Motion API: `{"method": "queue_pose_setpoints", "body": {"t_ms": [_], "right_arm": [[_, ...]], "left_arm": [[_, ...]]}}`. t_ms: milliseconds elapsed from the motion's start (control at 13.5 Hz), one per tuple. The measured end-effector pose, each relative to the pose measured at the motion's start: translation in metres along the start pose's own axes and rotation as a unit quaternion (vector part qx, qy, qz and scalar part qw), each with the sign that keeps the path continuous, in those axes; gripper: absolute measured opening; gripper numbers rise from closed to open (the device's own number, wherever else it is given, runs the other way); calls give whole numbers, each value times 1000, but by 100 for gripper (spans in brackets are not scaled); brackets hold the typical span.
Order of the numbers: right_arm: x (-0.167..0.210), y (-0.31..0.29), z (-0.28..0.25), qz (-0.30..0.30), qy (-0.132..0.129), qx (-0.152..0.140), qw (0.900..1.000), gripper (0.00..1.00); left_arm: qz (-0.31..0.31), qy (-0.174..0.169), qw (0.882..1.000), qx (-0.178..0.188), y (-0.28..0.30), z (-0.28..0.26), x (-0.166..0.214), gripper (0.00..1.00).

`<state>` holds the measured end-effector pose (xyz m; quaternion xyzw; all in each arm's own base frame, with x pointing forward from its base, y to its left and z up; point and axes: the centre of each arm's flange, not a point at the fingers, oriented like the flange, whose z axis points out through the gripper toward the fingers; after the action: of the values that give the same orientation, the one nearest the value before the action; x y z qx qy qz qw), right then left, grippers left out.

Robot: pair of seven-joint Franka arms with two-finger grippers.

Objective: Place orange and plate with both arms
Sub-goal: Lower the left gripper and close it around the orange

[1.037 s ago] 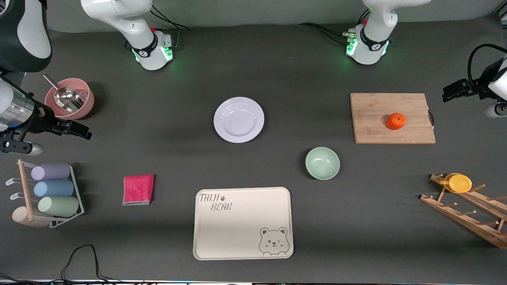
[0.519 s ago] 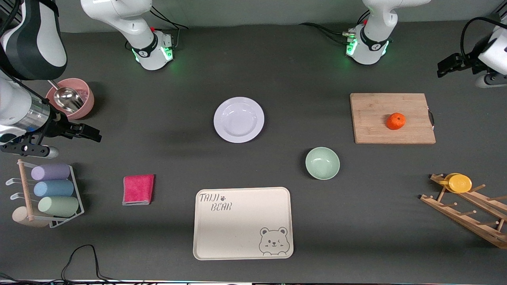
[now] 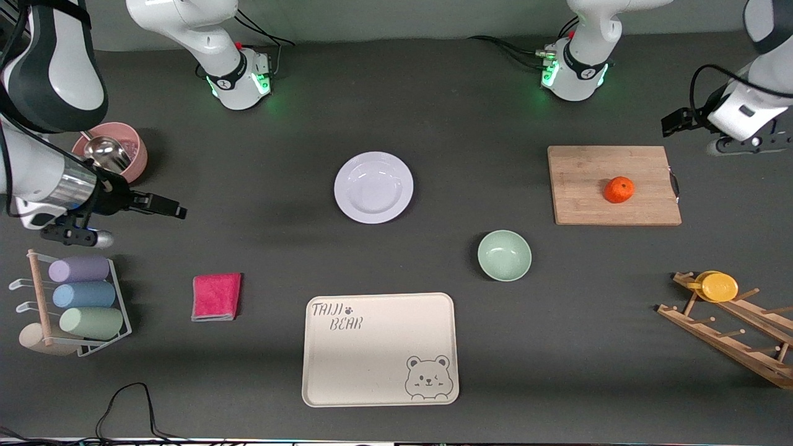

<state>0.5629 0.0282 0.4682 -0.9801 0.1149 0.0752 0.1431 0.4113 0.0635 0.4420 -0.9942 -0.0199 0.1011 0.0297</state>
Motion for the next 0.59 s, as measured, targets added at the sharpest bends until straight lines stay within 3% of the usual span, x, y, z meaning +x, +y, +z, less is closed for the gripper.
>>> {"method": "queue_pose_setpoints", "body": {"t_ms": [222, 444, 593], "right_arm": [[-9, -26, 27, -17, -20, 48, 999, 100], [-15, -36, 57, -61, -50, 126, 989, 100], [-8, -31, 82, -50, -70, 179, 980, 100]], "left_arm": [[7, 19, 1000, -2, 8, 70, 2, 100], [9, 32, 999, -4, 14, 124, 15, 100], [9, 42, 999, -5, 17, 158, 32, 100]]}}
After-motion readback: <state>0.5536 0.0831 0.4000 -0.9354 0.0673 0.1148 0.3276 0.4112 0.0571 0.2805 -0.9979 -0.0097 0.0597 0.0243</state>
